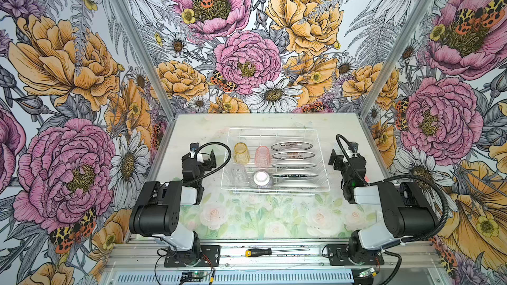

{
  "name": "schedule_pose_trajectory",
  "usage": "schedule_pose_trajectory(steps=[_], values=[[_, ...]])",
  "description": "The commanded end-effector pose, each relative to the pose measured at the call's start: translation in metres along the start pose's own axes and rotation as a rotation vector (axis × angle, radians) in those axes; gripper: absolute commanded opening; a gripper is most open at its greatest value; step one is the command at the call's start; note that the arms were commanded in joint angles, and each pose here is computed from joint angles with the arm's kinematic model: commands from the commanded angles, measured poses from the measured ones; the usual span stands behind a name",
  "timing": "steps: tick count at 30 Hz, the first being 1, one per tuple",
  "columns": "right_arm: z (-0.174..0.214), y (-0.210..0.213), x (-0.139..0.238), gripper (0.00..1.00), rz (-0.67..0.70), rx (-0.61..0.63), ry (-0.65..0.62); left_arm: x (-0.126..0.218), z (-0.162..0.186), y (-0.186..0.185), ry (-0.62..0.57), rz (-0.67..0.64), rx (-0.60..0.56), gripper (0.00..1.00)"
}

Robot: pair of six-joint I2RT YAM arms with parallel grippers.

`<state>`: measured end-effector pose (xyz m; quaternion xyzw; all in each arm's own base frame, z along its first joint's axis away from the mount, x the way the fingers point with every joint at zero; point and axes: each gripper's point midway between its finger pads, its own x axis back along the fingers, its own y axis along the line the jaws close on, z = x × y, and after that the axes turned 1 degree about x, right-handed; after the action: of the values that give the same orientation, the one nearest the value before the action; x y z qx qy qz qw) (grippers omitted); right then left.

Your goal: Unload the mixed dishes from the dish rack

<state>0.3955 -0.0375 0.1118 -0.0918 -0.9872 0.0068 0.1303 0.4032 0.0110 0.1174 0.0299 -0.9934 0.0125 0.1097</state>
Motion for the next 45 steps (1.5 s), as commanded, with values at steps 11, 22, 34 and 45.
schedule_pose_trajectory(steps=[11, 22, 34, 45], values=[[-0.0034, 0.0036, -0.0022, 0.99, -0.015, -0.008, -0.009, -0.0011, -0.0121, -0.0018, -0.028, 0.021, 0.022, 0.99], [-0.003, 0.0046, -0.003, 1.0, -0.017, -0.007, -0.005, -0.0007, -0.0116, -0.0055, -0.028, 0.042, 0.016, 0.99], [-0.0027, 0.0049, -0.0025, 0.99, -0.018, -0.007, -0.004, -0.0007, -0.0115, -0.0058, -0.027, 0.043, 0.016, 0.99], [-0.0034, 0.0047, -0.0026, 1.0, -0.018, -0.008, -0.006, -0.001, -0.0118, -0.0043, -0.026, 0.055, 0.028, 0.97]])
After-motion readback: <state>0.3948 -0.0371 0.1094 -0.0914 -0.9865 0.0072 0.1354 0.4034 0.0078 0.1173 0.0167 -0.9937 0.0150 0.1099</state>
